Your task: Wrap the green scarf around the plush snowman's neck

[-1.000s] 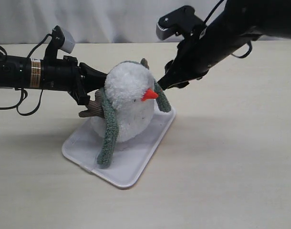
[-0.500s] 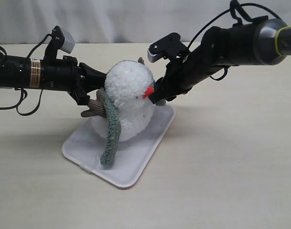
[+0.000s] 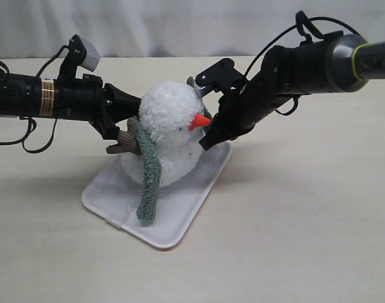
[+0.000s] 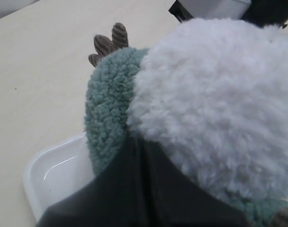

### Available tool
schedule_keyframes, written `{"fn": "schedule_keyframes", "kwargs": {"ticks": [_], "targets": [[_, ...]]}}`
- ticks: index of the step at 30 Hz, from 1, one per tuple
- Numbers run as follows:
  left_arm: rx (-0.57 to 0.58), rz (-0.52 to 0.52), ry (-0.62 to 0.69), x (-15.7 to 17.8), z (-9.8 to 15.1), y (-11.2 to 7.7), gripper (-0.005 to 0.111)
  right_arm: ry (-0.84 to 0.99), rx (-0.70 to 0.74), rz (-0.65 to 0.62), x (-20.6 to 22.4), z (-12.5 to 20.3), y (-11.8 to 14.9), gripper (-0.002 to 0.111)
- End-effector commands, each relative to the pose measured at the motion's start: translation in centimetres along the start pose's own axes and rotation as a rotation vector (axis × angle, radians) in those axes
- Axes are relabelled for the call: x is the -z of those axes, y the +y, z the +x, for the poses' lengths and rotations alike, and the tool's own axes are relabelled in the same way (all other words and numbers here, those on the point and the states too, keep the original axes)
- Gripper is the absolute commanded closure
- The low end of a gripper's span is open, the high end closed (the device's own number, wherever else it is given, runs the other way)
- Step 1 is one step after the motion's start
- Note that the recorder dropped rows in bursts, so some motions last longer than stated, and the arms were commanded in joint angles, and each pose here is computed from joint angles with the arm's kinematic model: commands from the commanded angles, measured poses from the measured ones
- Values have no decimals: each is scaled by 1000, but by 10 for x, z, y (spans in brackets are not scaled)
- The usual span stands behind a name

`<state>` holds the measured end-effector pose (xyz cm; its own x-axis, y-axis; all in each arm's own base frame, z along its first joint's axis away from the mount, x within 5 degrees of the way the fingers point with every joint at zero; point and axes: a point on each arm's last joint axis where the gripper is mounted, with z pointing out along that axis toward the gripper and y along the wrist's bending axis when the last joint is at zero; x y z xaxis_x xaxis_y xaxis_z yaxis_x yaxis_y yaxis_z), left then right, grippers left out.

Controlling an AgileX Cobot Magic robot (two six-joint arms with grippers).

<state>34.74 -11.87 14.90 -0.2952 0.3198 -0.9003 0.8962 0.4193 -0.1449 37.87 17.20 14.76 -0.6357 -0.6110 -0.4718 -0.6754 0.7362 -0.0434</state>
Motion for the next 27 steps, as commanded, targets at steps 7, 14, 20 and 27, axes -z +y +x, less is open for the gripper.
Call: {"fn": "schedule_keyframes", "kwargs": {"ticks": [7,14,20,27], "targets": [[51,-54,-64,0,-8,4,107,109,32,-51,1,11,3,104],[73,-72,-87,0,-10,5,107,166,58,-68,3,16,5,104],[59,-65,-69,0,-8,5,107,39,58,4,46,-1,-7,104],[59,-96,-61,8,-5,13,92,-194,-216,73,111,4,-62,90]]}}
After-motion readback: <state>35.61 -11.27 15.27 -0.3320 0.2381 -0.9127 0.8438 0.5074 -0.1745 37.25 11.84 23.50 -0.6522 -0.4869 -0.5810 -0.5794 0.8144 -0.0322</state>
